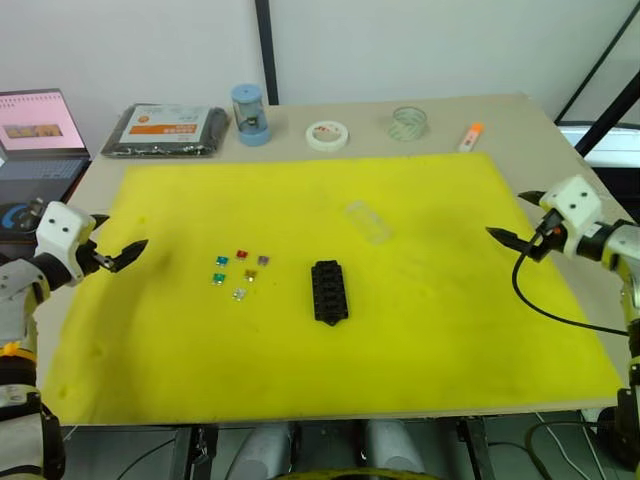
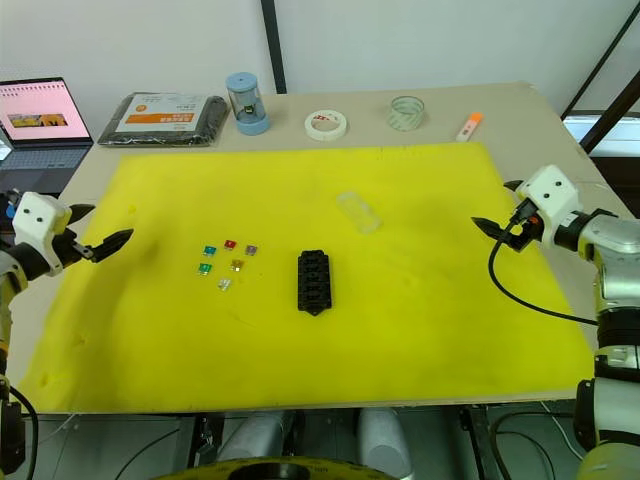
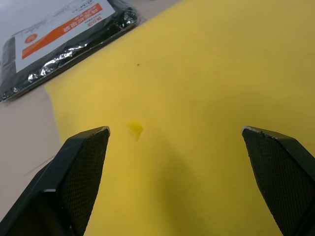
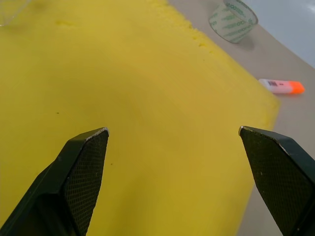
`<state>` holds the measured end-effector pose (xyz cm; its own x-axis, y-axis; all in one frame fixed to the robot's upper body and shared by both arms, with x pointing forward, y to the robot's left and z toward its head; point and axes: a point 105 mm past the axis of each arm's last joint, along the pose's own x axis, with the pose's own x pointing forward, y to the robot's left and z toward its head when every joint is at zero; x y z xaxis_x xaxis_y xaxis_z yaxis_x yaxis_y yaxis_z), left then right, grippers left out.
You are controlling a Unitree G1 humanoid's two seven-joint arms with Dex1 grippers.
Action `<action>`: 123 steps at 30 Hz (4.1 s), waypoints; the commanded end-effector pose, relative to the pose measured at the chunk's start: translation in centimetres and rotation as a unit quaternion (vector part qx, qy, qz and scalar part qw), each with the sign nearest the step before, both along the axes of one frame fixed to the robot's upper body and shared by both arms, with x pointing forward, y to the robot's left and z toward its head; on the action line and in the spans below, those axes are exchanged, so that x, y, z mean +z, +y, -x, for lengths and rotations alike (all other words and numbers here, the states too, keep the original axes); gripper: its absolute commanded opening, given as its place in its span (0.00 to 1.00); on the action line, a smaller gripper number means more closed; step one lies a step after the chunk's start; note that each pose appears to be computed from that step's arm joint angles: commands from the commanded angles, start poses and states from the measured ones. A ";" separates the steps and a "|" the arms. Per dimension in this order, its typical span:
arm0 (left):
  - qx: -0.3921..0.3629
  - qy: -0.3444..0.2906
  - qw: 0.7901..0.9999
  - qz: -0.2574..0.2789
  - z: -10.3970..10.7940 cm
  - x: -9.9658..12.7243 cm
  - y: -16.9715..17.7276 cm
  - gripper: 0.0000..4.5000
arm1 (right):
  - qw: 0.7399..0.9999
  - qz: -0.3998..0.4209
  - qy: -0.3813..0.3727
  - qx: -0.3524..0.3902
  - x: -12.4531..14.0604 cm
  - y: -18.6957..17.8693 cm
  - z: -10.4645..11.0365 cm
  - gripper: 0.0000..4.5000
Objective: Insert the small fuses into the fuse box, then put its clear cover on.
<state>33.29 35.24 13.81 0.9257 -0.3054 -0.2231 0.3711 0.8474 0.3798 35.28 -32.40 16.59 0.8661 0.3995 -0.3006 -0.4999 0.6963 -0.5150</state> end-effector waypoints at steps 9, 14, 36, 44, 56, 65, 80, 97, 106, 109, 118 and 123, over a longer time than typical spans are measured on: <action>-0.065 0.013 0.995 0.069 1.3 3.7 -1.4 1.00 | 0.993 -0.026 -0.097 0.063 4.6 3.9 -0.4 1.00; -0.141 0.105 0.974 0.142 3.6 4.3 -4.3 1.00 | 0.971 -0.039 -0.069 0.226 4.6 12.7 1.4 1.00; -0.082 0.410 0.753 0.508 6.9 -0.4 -9.0 1.00 | 0.889 -0.068 0.002 0.452 4.5 25.9 8.5 1.00; -0.056 0.430 0.737 0.519 5.1 -2.5 -10.0 1.00 | 0.891 -0.063 0.003 0.449 4.7 26.0 8.5 1.00; -0.058 0.432 0.733 0.523 2.6 -3.9 -11.8 1.00 | 0.895 -0.059 -0.001 0.443 5.2 26.0 8.6 1.00; -0.090 0.439 0.719 0.531 2.1 -3.8 -13.3 1.00 | 0.900 -0.055 -0.001 0.432 5.1 25.6 8.5 1.00; -0.075 0.446 0.739 0.499 2.3 -6.0 -13.3 0.58 | 0.905 -0.058 0.002 0.421 4.8 25.4 8.4 1.00; -0.176 0.406 0.781 0.440 4.1 -1.8 -13.9 0.00 | 0.903 -0.119 0.033 0.412 5.6 25.5 7.9 1.00; -0.426 0.205 0.860 0.190 5.6 7.9 -20.0 0.00 | 0.912 -0.110 0.124 0.376 6.0 26.2 7.7 1.00; -0.459 0.121 0.873 0.112 5.2 8.3 -21.8 0.00 | 0.911 -0.120 0.121 0.375 6.7 27.1 7.8 0.91; -0.502 -0.022 0.864 0.007 4.4 8.2 -24.4 0.00 | 0.922 -0.068 0.062 0.377 6.7 28.4 7.0 0.60; -0.509 -0.037 0.860 0.005 4.1 8.5 -24.5 0.00 | 0.921 -0.060 0.049 0.381 6.7 28.7 6.8 0.38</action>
